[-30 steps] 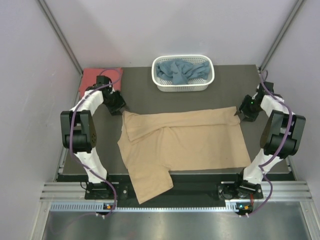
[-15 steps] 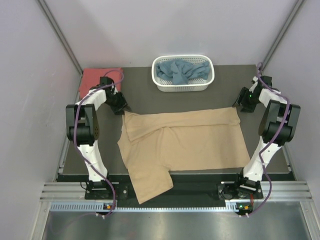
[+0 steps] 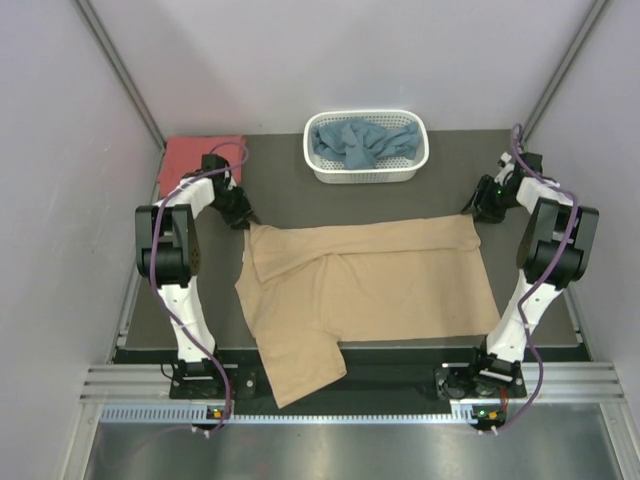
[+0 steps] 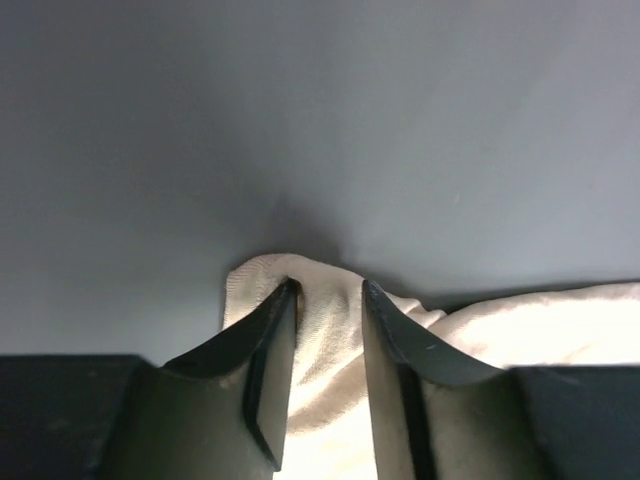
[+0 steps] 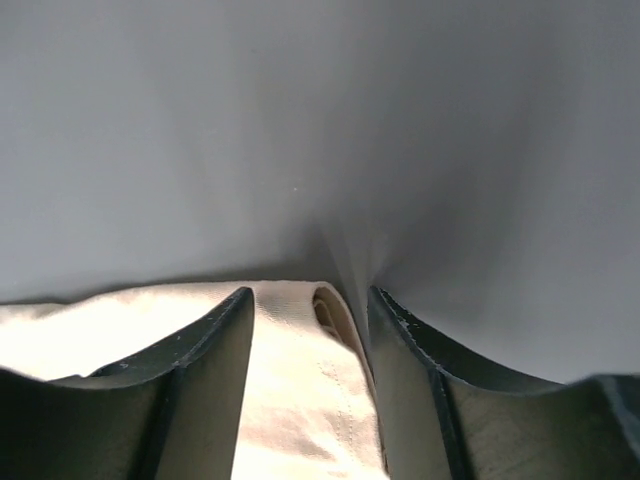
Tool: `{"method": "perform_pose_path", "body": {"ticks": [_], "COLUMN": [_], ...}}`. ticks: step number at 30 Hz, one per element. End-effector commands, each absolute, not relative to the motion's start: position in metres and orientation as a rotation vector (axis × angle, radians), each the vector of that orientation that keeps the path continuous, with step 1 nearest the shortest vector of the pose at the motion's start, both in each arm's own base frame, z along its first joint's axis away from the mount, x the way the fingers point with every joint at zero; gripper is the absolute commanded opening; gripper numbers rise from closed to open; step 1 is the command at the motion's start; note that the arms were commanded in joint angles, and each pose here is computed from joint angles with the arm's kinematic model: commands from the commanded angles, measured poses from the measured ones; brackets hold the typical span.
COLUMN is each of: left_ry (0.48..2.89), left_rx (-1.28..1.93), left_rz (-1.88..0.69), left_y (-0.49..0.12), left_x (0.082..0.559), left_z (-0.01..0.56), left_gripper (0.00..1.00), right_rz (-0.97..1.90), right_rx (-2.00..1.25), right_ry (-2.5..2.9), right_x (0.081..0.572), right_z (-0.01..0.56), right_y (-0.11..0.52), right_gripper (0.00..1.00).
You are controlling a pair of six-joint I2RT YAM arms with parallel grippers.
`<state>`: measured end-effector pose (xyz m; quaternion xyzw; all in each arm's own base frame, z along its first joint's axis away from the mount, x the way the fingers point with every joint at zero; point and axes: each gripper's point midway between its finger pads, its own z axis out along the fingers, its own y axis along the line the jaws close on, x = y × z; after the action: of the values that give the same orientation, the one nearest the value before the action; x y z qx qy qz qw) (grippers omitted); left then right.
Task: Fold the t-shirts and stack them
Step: Fold the tshirt
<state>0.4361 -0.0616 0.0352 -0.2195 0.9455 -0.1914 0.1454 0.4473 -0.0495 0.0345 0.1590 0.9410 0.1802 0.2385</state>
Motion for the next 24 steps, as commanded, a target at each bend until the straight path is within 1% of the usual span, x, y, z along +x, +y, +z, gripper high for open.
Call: {"method": "perform_pose_path", "body": {"ticks": [1,3,4,5,7,10,11,14,16,17,18,19,24], "left_ry": [2.701,2.699,2.702,2.702,2.701,2.695,2.690,2.663,2.653,2.656,2.661,2.663,2.652], "left_rx": [-0.615,-0.616,-0.616,-0.619,-0.625,-0.628,-0.629,-0.631,-0.632,-0.633,-0.633,-0.639,-0.669], "left_rz": [-0.534,-0.531,-0.529,-0.528,-0.527,-0.521,-0.518,-0.519,-0.515,-0.514,-0.507,-0.492,-0.422], "left_y": [-0.055,-0.054,-0.054,-0.053,-0.051,-0.049,-0.049,-0.047,-0.045,-0.045,-0.044,-0.042,-0.030], "left_x": [0.447,0.447,0.447,0.447,0.447,0.448,0.449,0.451,0.453,0.454,0.453,0.452,0.453], "left_z": [0.038,0.038,0.036,0.036,0.035,0.035,0.036,0.037,0.036,0.035,0.032,0.030,0.027], "left_gripper": [0.36,0.35,0.32,0.31,0.29,0.26,0.23,0.20,0.16,0.12,0.04,0.00,0.00], "right_rz": [0.550,0.559,0.563,0.574,0.587,0.575,0.570,0.530,0.499,0.493,0.481,0.472,0.380], "right_rx": [0.350,0.362,0.363,0.362,0.379,0.414,0.441,0.485,0.514,0.533,0.543,0.551,0.627], "right_ry": [2.542,2.532,2.531,2.537,2.537,2.531,2.528,2.511,2.505,2.505,2.502,2.500,2.432], "right_x": [0.459,0.460,0.460,0.460,0.460,0.462,0.464,0.467,0.469,0.469,0.470,0.471,0.475], "right_z": [0.040,0.040,0.039,0.037,0.036,0.030,0.029,0.030,0.028,0.026,0.026,0.025,0.032], "right_y": [-0.039,-0.038,-0.037,-0.035,-0.035,-0.037,-0.040,-0.047,-0.053,-0.055,-0.057,-0.058,-0.071], "right_gripper": [0.49,0.44,0.42,0.36,0.31,0.13,0.08,0.00,0.00,0.00,0.00,0.00,0.00]}}
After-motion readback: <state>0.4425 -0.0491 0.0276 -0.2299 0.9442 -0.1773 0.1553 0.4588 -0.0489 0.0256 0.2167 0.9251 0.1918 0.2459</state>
